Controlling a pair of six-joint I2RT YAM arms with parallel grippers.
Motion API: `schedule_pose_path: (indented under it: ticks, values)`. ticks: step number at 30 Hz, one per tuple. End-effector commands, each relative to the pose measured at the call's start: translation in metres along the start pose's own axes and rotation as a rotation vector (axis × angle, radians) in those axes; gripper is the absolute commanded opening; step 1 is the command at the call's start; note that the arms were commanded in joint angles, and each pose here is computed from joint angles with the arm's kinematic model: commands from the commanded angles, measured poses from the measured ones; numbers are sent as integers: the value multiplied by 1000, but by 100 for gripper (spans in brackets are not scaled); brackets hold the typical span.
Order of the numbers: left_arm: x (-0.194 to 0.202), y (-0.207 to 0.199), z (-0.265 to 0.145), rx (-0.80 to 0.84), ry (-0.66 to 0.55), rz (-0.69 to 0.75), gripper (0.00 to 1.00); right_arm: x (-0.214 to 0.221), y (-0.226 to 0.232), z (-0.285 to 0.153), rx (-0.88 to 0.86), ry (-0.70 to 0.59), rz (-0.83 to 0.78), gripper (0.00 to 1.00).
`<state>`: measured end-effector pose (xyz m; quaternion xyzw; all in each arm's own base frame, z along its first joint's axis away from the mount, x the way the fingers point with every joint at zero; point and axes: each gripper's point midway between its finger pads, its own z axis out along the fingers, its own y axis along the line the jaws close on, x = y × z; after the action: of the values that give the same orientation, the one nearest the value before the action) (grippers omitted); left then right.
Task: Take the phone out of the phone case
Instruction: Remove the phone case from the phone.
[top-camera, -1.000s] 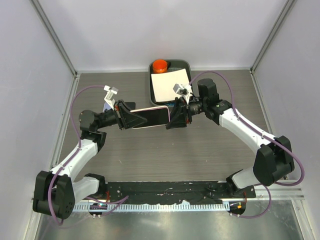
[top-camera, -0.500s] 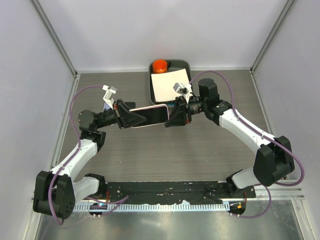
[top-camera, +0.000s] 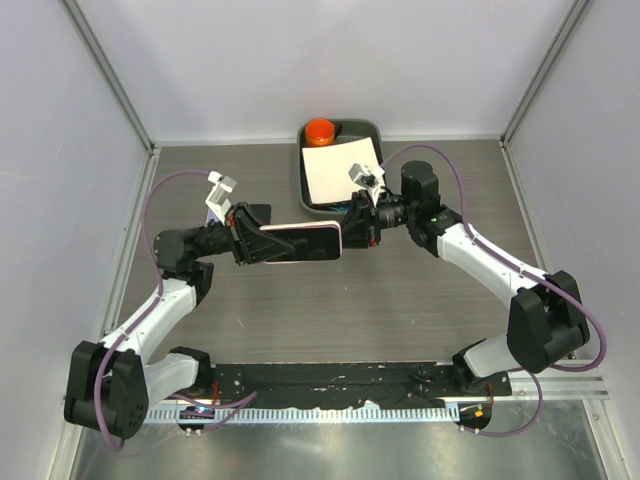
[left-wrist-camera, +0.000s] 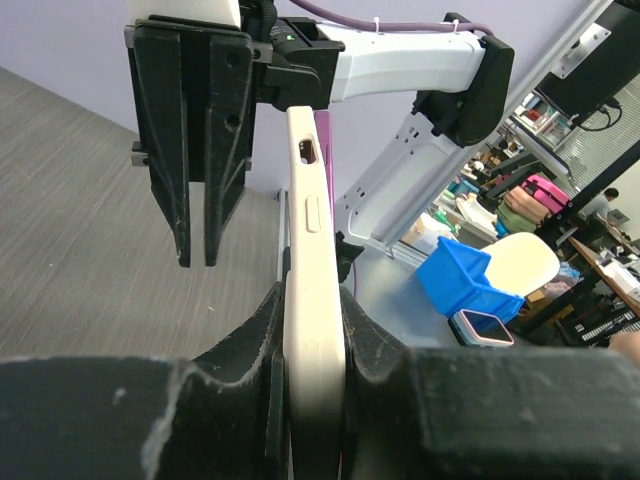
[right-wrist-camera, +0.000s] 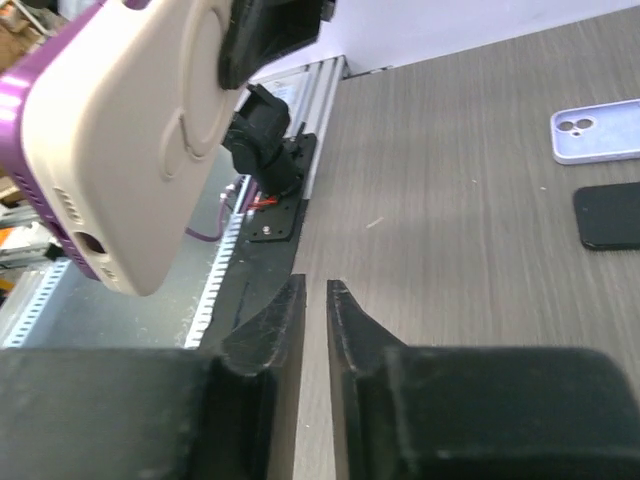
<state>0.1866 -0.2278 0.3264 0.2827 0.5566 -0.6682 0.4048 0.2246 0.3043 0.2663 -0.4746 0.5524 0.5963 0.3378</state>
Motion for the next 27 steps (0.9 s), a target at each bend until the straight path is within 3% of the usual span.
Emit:
schedule_pose_path:
  ticks: [1,6,9,27]
  values:
    - [-17,-18,3,37,-50,128,0,-13,22,-2,-97,-11,-77,23]
    - [-23,-3,2,-24,-88,109,0,-7,32,-7,-97,18,-122,40]
    - [-25,0,2,-33,-97,110,0,-4,36,-9,-103,36,-152,44]
    - [-16,6,0,-40,-61,119,0,-29,35,-25,-118,3,-95,48]
